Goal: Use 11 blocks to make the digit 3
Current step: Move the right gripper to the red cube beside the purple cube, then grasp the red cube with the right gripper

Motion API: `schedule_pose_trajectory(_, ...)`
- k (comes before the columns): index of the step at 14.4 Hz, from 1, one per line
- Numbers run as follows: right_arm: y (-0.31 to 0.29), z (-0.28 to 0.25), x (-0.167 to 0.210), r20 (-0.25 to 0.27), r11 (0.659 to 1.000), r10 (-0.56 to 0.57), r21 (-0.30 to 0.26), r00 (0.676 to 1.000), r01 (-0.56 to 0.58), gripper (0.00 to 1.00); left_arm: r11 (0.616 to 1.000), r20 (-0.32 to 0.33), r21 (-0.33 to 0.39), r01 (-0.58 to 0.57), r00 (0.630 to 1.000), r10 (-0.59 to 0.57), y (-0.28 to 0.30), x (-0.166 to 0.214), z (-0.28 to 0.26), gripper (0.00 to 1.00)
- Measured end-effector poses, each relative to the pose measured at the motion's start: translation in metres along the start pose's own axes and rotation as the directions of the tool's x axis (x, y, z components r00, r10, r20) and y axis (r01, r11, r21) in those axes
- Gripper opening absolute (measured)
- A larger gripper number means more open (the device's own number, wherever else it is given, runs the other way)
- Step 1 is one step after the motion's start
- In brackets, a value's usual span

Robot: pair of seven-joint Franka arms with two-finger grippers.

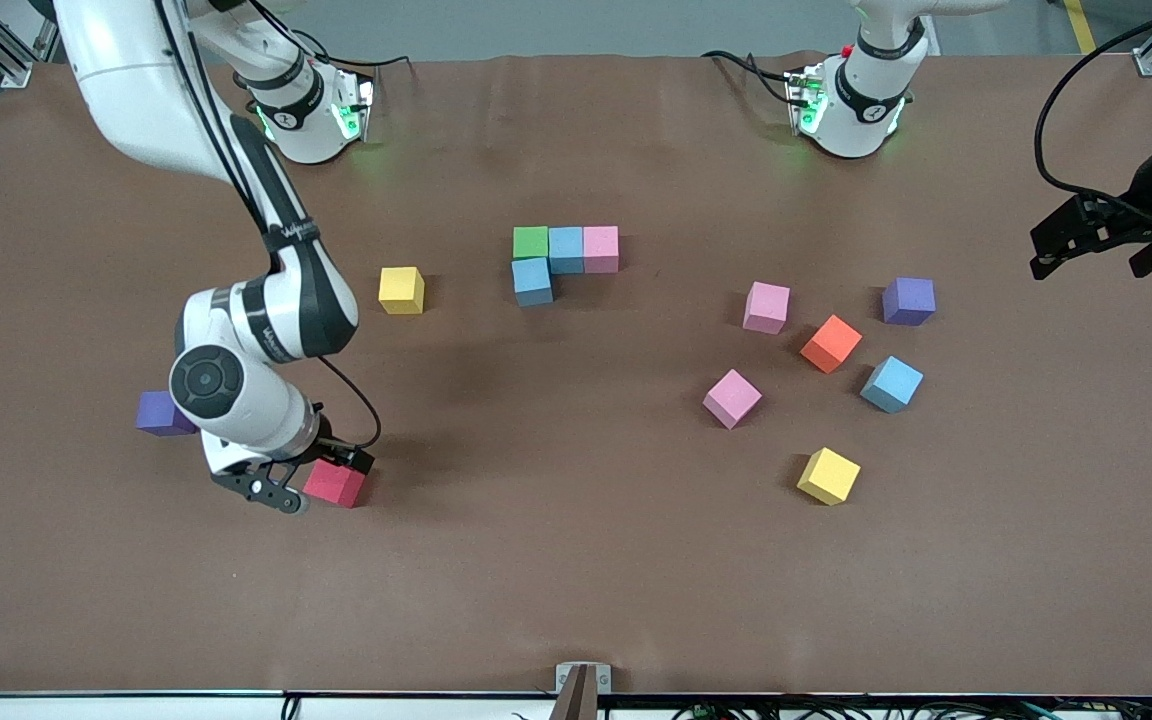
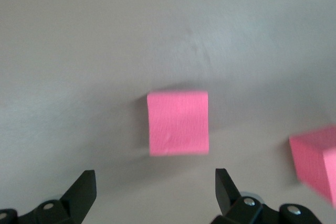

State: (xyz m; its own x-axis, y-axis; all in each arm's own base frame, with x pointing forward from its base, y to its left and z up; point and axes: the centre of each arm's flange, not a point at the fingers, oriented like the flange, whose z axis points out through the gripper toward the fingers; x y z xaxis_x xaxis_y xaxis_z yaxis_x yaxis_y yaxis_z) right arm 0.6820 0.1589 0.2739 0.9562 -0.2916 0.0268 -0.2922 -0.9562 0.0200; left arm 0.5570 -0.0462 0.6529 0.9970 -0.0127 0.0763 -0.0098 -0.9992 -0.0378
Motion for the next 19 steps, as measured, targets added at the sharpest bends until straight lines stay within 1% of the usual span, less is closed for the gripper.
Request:
schedule_pose_trajectory(2, 0.019, 0.019, 0.019, 0.002, 0.999, -0.050, -0.005, 0.999, 0.050, 1.00, 1.000, -0.005, 0.000, 0.000, 1.000, 0.000, 0.000, 0.001, 0.000, 1.00)
schedule_pose_trajectory(5, 0.037, 0.027, 0.035, 0.002, 0.999, -0.053, -0.007, 0.999, 0.053, 1.00, 1.000, -0.006, -0.001, 0.000, 1.000, 0.000, 0.000, 0.001, 0.000, 1.00)
schedule_pose_trajectory(11, 0.027, 0.034, 0.034, -0.008, 0.998, -0.065, 0.004, 0.998, 0.065, 1.00, 1.000, -0.016, -0.002, 0.000, 1.000, 0.000, 0.000, 0.004, 0.001, 1.00)
schedule_pose_trajectory(19, 0.021, 0.057, 0.029, 0.016, 0.997, -0.077, -0.006, 0.997, 0.077, 1.00, 1.000, -0.009, -0.002, 0.000, 1.000, 0.000, 0.000, 0.006, 0.006, 1.00)
